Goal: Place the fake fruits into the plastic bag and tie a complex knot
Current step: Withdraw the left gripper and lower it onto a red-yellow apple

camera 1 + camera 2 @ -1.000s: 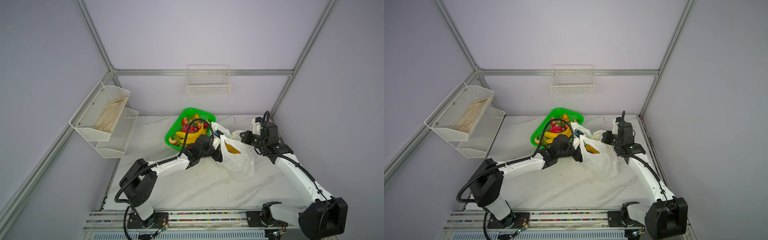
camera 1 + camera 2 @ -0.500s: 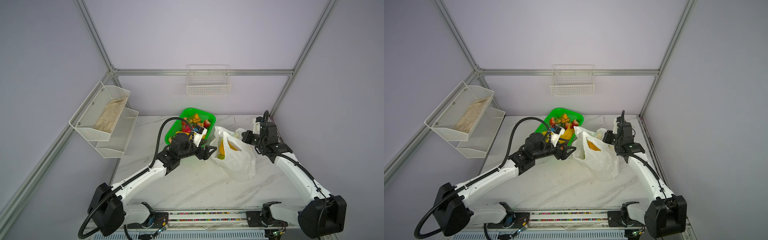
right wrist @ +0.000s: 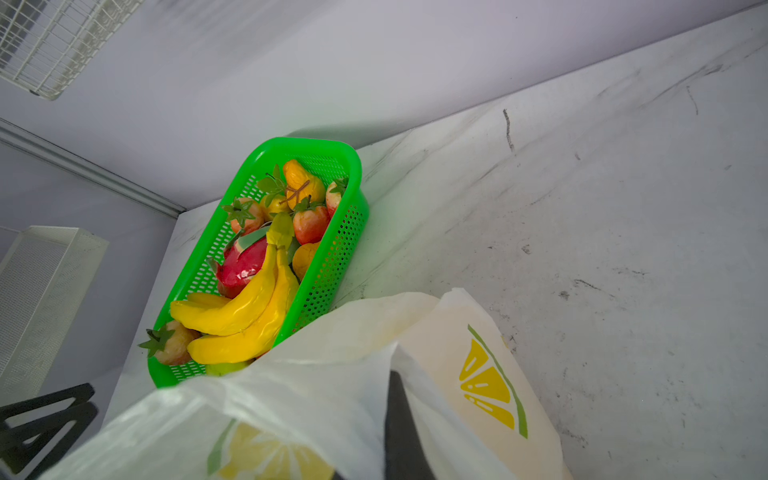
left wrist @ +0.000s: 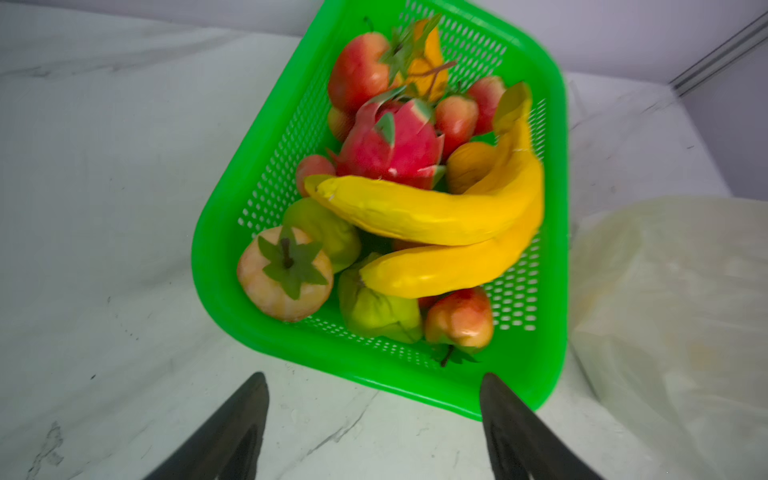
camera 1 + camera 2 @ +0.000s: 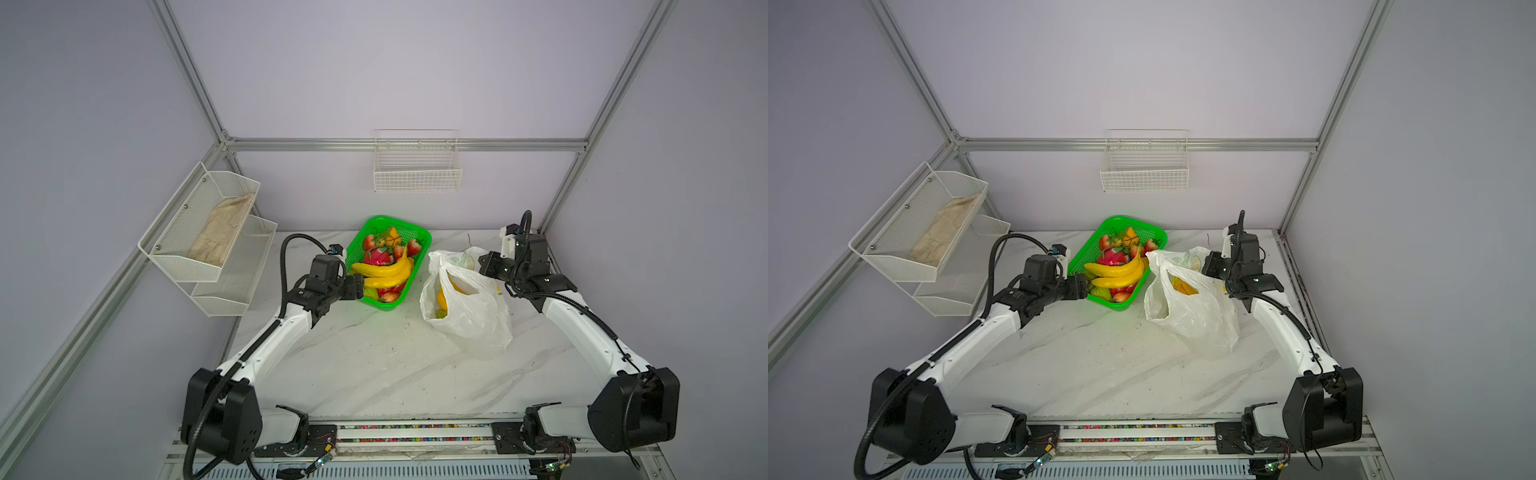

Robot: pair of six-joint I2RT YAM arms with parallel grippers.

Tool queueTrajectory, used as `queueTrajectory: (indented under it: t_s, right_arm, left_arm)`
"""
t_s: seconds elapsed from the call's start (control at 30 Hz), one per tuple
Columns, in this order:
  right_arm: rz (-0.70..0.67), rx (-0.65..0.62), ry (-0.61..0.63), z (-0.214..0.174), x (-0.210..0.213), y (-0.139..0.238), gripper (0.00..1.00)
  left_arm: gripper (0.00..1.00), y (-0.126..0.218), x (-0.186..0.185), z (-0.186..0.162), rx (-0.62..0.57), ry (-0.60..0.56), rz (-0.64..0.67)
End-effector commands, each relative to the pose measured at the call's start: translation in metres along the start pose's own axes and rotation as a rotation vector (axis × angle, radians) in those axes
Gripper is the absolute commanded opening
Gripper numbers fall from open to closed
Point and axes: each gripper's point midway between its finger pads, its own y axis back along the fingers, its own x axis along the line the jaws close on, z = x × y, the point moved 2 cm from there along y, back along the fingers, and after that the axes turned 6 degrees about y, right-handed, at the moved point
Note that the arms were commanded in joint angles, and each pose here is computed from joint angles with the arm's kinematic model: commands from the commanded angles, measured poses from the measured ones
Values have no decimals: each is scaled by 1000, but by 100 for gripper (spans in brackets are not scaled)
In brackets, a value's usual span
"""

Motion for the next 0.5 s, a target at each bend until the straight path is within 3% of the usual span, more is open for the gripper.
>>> queueTrajectory:
  t_s: [0.0, 0.2, 0.47]
  right_arm:
    - [56, -40, 31, 13, 10, 1, 0]
    - [99, -51, 18, 10, 16, 4, 0]
    - [105, -58, 19, 11, 17, 9, 0]
  left_arm:
    - [77, 2, 0, 40, -10, -50, 55]
    - [71, -26, 15, 57, 35, -90, 167]
    - [55, -34, 12, 76, 27, -142, 181]
